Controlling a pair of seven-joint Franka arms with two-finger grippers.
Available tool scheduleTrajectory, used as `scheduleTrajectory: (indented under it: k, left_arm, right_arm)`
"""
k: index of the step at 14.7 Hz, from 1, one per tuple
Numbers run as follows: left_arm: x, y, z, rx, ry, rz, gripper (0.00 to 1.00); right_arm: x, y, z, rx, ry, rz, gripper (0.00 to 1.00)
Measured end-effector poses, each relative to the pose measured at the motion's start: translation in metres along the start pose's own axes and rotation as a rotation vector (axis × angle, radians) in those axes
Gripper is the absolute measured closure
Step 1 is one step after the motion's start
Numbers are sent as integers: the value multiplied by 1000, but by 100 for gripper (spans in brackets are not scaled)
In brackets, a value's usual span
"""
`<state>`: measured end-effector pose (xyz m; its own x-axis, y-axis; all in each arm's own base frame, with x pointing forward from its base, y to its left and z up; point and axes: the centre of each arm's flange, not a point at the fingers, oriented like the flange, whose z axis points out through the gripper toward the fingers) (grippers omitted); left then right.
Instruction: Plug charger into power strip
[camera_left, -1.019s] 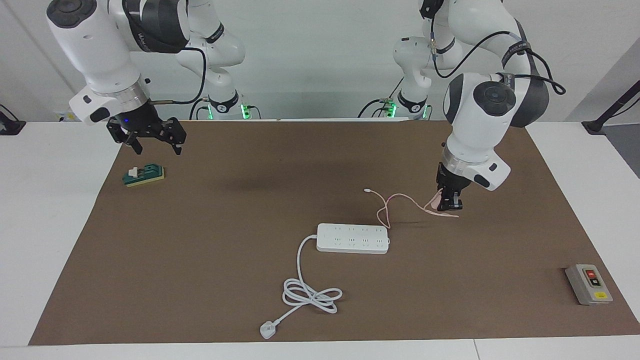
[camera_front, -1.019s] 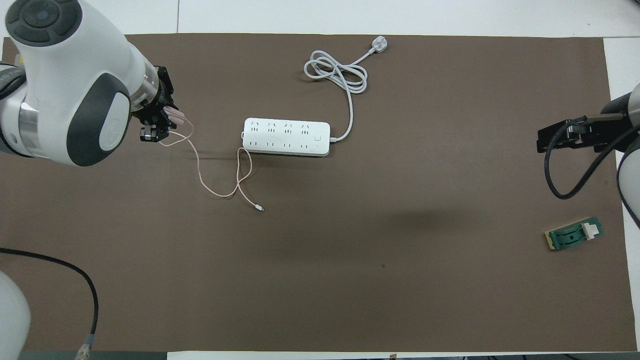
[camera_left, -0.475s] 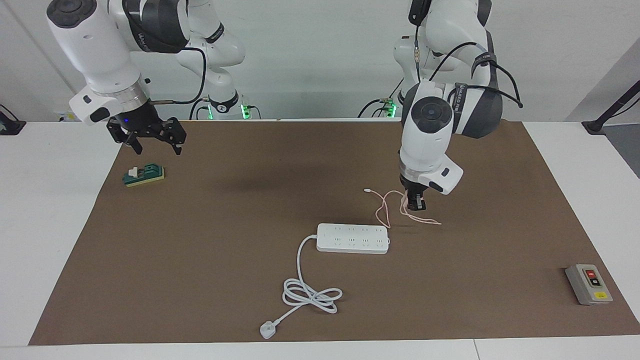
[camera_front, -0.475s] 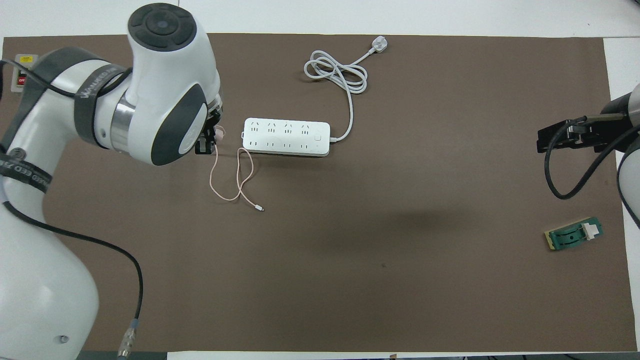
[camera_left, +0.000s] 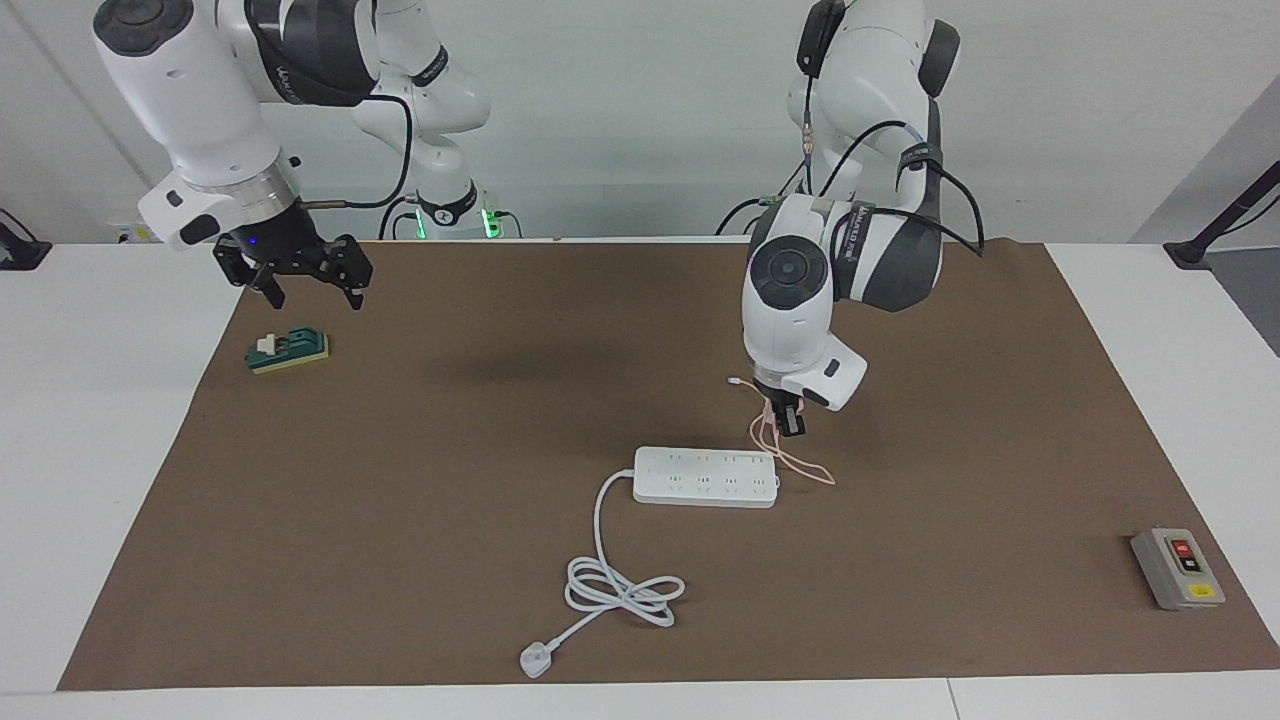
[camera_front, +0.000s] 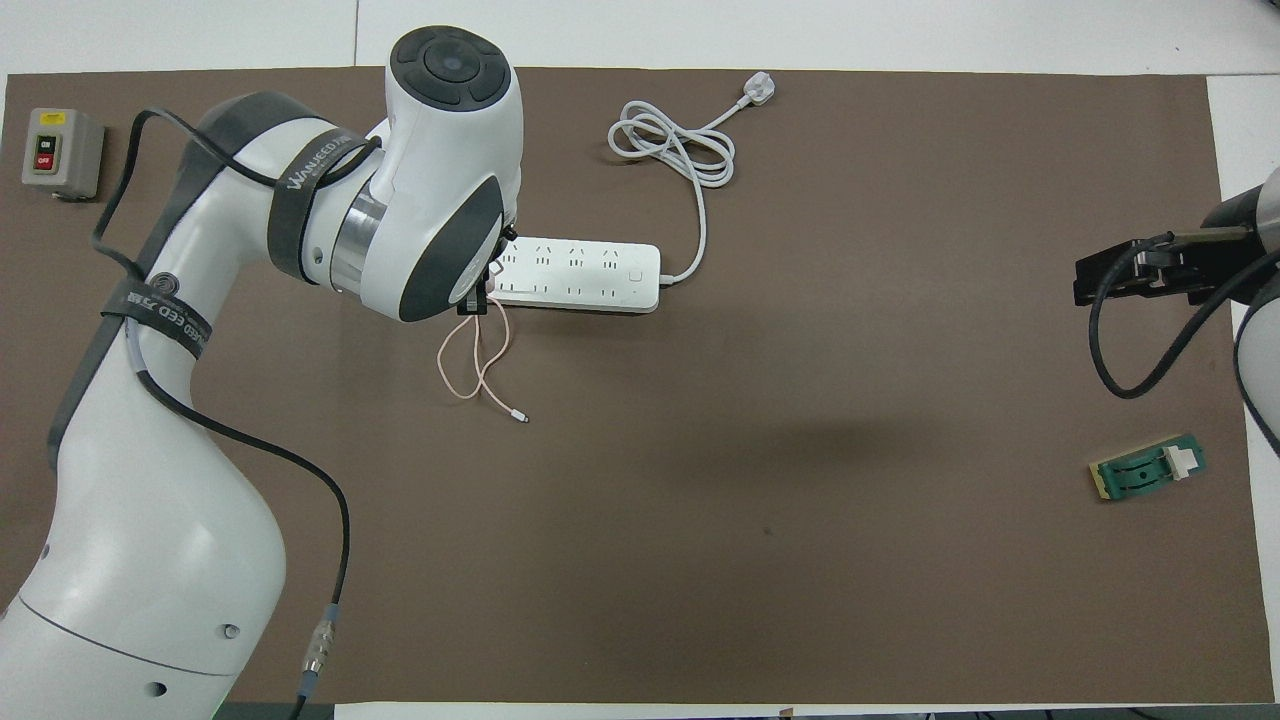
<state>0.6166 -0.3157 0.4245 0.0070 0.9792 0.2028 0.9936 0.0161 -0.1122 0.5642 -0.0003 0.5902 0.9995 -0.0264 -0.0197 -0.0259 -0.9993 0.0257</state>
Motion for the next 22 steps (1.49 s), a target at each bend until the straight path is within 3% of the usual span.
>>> scheduleTrajectory:
  k: [8, 15, 18, 22]
  left_arm:
    - [-6, 8, 28, 25, 35, 25, 68]
    - [12, -30, -11, 181, 77, 505, 68]
    - [43, -35, -40, 176, 69, 554, 68]
    - [121, -21, -41, 260, 90, 627, 68]
  right_arm:
    - [0, 0, 0, 0, 0, 0, 0]
    - [0, 0, 0, 0, 0, 0, 0]
    - [0, 0, 0, 0, 0, 0, 0]
    - [0, 0, 0, 0, 0, 0, 0]
